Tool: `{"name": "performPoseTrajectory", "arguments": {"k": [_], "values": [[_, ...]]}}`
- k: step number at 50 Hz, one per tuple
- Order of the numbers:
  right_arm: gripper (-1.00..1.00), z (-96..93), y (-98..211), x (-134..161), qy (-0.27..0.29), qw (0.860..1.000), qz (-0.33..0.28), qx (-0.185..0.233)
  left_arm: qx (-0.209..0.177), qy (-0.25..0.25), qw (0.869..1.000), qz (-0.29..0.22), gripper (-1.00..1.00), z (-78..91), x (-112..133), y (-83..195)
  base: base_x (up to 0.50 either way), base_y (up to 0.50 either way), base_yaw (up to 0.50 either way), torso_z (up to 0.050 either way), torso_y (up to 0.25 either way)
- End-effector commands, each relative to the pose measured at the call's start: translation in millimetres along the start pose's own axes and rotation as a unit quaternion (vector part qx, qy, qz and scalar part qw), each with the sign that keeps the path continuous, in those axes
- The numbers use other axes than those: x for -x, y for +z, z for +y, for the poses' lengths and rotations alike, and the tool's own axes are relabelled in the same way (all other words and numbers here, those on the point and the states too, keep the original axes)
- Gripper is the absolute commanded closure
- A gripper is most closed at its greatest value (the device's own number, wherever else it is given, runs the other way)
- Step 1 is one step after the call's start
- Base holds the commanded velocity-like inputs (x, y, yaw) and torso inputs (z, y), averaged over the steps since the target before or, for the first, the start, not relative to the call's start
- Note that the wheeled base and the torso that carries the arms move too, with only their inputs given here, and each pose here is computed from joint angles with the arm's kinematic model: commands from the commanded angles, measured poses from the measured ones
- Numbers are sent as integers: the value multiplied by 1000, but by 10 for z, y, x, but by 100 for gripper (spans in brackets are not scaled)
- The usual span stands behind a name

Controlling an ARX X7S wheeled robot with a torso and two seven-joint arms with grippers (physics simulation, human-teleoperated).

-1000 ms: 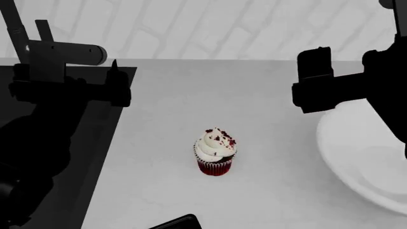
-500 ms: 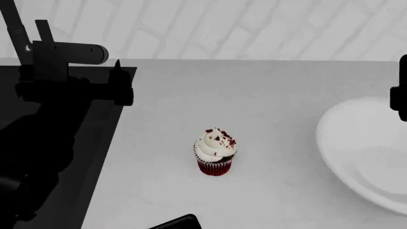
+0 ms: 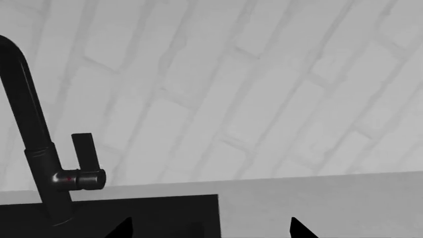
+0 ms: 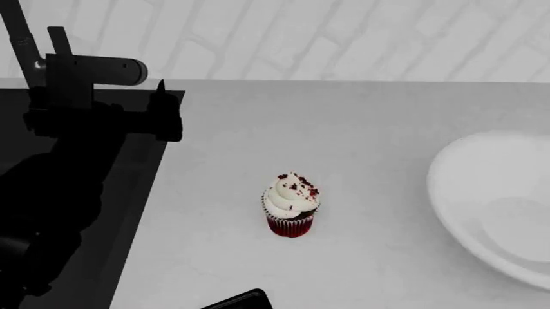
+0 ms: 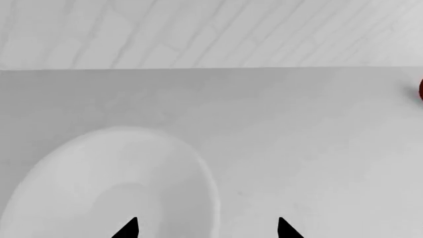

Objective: Move the fresh-baked cupcake off the tray onto the counter, and place the bowl used for mixing into the sink.

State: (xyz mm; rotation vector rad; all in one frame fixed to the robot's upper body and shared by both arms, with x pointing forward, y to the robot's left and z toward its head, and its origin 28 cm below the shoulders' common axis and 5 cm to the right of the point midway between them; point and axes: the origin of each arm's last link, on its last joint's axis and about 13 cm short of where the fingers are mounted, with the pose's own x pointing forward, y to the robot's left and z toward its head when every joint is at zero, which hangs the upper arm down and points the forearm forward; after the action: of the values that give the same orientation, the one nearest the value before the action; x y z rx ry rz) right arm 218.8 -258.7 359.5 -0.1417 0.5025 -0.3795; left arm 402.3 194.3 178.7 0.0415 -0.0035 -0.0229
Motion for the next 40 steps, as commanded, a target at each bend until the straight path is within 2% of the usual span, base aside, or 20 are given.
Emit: {"name": "performPoseTrajectory", "arguments": {"k": [1, 4, 11, 24, 40], "values": [[-100, -91, 32, -114, 7, 999, 44, -14, 1, -4, 1000, 1, -100, -15, 1, -1, 0, 0, 0, 0, 0], [-100, -131, 57, -146, 10, 998, 51, -28, 2, -3, 1000, 2, -100, -15, -2, -2, 0, 0, 0, 0, 0], [-100, -162, 112, -265, 17, 997, 74, -15, 1, -5, 1000, 1, -100, -20, -4, 4, 0, 0, 0, 0, 0], [-100, -247, 187, -465, 12, 994, 103, -18, 0, -5, 1000, 0, -100, -30, 12, 7, 0, 0, 0, 0, 0], [-100, -222, 175, -734, 2, 992, 128, -11, -1, -6, 1000, 2, -100, -34, 9, -3, 0, 0, 0, 0, 0]]}}
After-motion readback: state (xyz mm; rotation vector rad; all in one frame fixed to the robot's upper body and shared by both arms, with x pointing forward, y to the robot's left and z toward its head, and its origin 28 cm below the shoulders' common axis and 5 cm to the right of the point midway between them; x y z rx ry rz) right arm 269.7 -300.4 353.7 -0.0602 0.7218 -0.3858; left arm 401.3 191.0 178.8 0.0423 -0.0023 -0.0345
